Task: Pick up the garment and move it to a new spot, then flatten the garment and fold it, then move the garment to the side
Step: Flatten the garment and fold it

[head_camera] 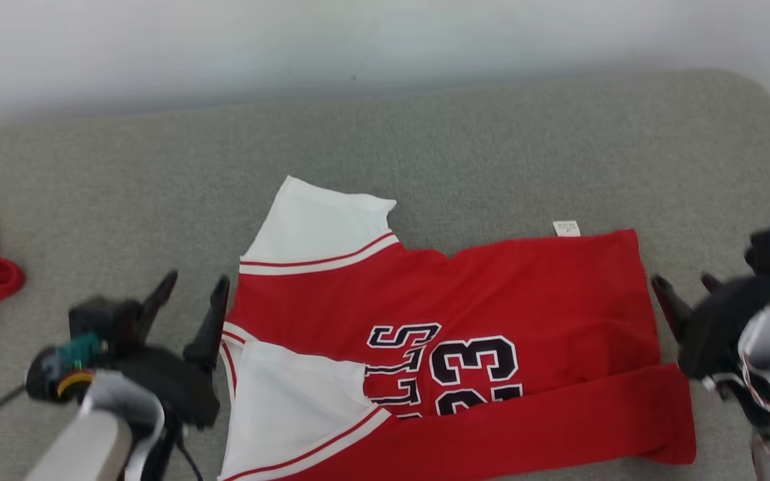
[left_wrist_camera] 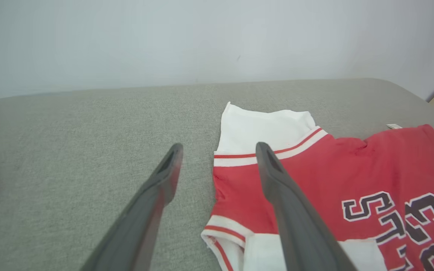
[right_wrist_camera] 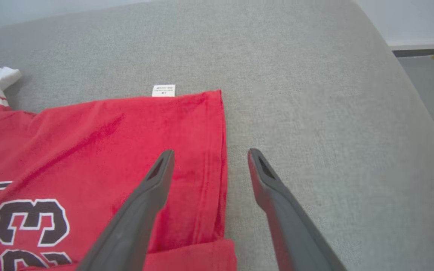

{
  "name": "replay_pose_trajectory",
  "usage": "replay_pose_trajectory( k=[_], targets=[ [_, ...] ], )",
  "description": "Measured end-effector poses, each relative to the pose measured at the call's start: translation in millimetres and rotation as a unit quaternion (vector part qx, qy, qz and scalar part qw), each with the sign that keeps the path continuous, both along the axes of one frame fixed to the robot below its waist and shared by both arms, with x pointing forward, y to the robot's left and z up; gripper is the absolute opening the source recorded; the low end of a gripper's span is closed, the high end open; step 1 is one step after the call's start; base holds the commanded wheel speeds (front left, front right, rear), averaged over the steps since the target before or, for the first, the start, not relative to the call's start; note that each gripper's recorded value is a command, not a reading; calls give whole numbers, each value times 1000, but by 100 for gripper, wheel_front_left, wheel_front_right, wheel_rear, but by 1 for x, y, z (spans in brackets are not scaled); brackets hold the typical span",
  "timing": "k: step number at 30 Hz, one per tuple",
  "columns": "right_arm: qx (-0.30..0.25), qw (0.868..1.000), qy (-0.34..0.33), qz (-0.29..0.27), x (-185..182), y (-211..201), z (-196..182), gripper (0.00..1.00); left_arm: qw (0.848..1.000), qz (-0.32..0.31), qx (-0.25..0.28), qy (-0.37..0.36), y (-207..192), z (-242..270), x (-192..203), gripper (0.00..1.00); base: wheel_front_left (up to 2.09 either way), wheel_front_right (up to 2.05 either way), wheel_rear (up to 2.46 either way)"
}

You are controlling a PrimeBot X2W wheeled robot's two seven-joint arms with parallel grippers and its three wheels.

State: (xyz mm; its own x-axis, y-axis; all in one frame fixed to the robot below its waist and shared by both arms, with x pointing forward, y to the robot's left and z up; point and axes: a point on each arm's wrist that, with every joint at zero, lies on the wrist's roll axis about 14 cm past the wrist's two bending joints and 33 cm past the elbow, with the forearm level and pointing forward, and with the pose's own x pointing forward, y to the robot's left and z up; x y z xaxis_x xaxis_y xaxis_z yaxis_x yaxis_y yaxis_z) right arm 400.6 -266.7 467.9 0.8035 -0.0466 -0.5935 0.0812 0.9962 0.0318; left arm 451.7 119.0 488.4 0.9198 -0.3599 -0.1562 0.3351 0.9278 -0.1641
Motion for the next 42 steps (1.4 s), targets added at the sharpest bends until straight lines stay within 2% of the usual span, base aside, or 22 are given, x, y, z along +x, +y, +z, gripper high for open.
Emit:
replay_pose_trajectory(
  k=[9, 16, 24, 32, 33, 35, 42],
  targets=[
    [-8, 999, 10, 46, 66, 19, 0, 100, 999, -32, 2, 41, -22, -11, 77, 100, 0, 0, 0],
    [-17, 998, 13, 51, 94, 16, -9, 100, 995, -65, 32, 71, -42, -34, 115, 100, 0, 0, 0],
    [-26, 998, 34, 55, 104, 11, -33, 100, 987, -99, 58, 110, -59, -64, 144, 100, 0, 0, 0],
    [-34, 997, 47, 54, 104, 4, -48, 100, 977, -105, 86, 165, -65, -98, 156, 100, 0, 0, 0],
    [-36, 997, 50, 54, 104, 2, -49, 100, 976, -104, 88, 170, -65, -100, 157, 96, 0, 0, 0],
    [-39, 996, 58, 51, 102, -2, -53, 100, 974, -106, 92, 180, -66, -104, 158, 0, 0, 0, 0],
    [-46, 994, 80, 57, 102, -2, -58, 100, 969, -110, 89, 202, -63, -104, 153, 0, 0, 0, 0]
  ],
)
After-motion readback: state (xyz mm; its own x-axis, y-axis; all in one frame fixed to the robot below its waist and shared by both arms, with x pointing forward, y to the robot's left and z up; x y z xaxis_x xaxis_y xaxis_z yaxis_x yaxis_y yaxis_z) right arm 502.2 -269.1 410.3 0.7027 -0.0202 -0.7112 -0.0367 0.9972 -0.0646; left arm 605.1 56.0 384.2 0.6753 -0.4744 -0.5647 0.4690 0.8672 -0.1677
